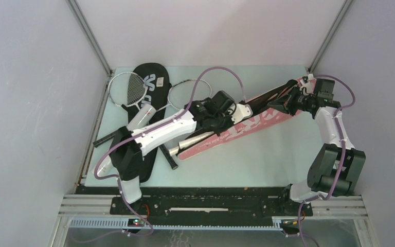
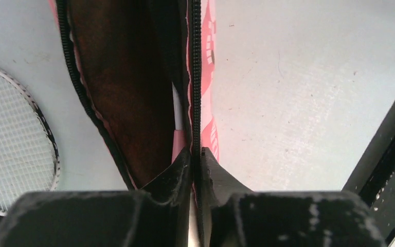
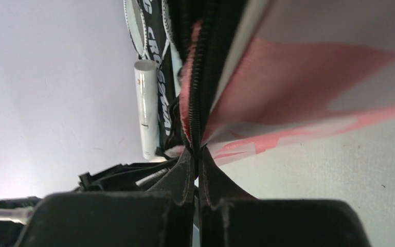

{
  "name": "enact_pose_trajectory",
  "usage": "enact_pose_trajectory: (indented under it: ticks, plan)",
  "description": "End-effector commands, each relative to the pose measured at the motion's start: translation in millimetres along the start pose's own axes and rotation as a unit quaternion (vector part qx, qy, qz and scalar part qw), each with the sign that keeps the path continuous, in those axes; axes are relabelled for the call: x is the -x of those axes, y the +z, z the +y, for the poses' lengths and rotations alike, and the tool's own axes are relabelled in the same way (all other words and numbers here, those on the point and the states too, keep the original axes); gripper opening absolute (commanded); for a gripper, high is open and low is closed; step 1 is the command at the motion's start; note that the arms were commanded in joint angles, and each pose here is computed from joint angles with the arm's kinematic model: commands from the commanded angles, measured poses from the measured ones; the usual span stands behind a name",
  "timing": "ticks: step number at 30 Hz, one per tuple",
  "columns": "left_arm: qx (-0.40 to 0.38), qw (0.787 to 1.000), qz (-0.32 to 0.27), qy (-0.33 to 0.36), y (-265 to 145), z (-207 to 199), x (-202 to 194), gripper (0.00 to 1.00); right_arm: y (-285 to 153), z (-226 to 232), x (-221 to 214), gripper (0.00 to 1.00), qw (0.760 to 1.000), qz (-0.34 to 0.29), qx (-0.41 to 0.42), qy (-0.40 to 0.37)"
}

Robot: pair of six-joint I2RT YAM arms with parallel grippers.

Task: Pack up the badminton gear
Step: Adjust the racket bag at the center of the board.

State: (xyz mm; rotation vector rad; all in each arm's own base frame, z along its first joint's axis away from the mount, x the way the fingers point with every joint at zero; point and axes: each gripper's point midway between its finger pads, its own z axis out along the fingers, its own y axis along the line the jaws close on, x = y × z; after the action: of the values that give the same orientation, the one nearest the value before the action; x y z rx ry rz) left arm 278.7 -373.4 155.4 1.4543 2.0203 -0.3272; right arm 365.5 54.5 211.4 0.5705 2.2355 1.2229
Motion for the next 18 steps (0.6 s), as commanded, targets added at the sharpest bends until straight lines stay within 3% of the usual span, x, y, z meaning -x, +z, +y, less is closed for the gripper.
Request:
enact_pose_trajectory:
  ticks: [1, 3, 8, 10, 15, 18]
  plan:
    - [-0.050, 0.998, -0.034, 0.029, -31.2, -0.6, 5.8, 0.10, -11.4, 21.3, -13.8, 0.03, 0.996, 0.012, 0.034, -0.079]
    - [-0.056, 0.997, -0.031, 0.036, -36.5, 1.5, 2.1, 0.01, -12.6, 19.0, -19.1, 0.06, 0.994, 0.019, 0.031, -0.099]
    - [-0.079, 0.996, -0.021, 0.041, -40.9, -0.1, -9.3, 0.01, -18.7, 21.0, -29.2, 0.00, 0.990, 0.025, 0.040, -0.136]
    - [-0.089, 0.995, -0.023, 0.037, -41.0, -1.5, -11.8, 0.22, -20.7, 23.8, -35.8, 0.00, 0.987, 0.032, 0.055, -0.147]
    - [-0.121, 0.991, -0.040, 0.042, -45.2, -14.1, -10.8, 0.58, -25.9, 17.0, -56.4, 0.00, 0.977, 0.062, 0.087, -0.183]
    - [-0.120, 0.990, -0.049, 0.049, -51.4, -13.3, -12.7, 0.75, -27.9, 2.0, -65.3, 0.00, 0.975, 0.070, 0.086, -0.191]
